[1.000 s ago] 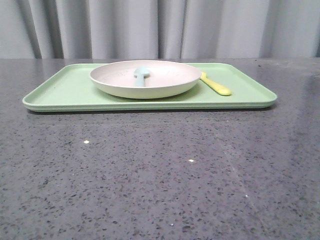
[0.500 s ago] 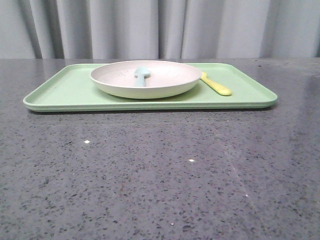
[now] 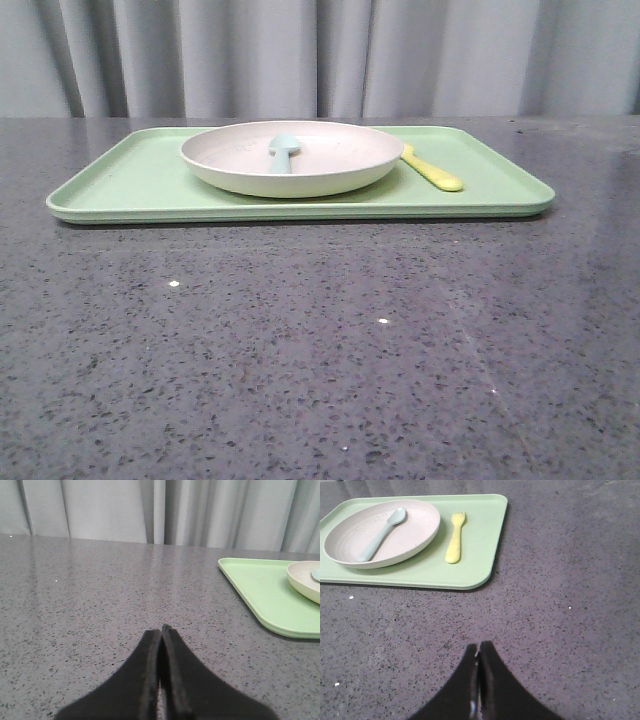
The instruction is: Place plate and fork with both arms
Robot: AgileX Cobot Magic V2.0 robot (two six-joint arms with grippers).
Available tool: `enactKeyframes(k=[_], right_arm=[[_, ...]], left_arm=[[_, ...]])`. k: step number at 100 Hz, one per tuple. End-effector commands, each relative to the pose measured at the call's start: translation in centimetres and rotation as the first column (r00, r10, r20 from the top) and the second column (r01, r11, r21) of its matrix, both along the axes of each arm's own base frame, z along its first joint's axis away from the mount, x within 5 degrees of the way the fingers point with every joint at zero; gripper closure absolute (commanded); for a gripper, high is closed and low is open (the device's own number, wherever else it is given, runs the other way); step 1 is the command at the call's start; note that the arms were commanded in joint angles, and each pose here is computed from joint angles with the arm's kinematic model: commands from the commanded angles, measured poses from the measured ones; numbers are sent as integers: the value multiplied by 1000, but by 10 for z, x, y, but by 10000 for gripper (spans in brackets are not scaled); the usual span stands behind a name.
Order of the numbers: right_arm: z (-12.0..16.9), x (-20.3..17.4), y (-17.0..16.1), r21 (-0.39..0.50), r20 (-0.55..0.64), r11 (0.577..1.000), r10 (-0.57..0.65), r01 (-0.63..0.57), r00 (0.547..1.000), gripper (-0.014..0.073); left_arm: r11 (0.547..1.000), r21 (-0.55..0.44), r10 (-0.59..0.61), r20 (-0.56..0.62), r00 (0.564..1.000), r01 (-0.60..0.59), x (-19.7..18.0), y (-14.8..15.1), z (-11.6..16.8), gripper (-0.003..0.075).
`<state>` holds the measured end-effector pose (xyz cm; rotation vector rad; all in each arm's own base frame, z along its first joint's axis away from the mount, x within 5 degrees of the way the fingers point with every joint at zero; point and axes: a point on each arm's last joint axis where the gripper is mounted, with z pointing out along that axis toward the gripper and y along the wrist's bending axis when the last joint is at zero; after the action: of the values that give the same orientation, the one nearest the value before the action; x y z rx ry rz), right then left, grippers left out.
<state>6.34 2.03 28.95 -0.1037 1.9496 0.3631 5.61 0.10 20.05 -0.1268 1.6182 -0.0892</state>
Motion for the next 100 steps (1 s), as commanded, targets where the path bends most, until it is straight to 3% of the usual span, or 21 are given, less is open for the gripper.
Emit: enactKeyframes(k=[1,37,61,82,100], right_arm=[[14,2,0,7,91,1000,6,-6,996,661],[12,2,-1,-20,96,1000,2,0,995,661],[-4,7,-1,-31,93,999,-28,31,995,661],[-14,11,-6,-75,225,992,-79,98,971,661],[-28,8,-10,-33,315,987,-140,158,939,661]], left_arm=[[1000,-7,4,99,995,-3,-2,0,5,741],[1000,-7,4,99,995,-3,-2,0,5,741],[1000,-7,4,99,995,-3,-2,0,5,741],[1000,-7,4,99,995,-3,-2,0,5,741],[1000,-7,4,99,995,-3,-2,0,5,741]])
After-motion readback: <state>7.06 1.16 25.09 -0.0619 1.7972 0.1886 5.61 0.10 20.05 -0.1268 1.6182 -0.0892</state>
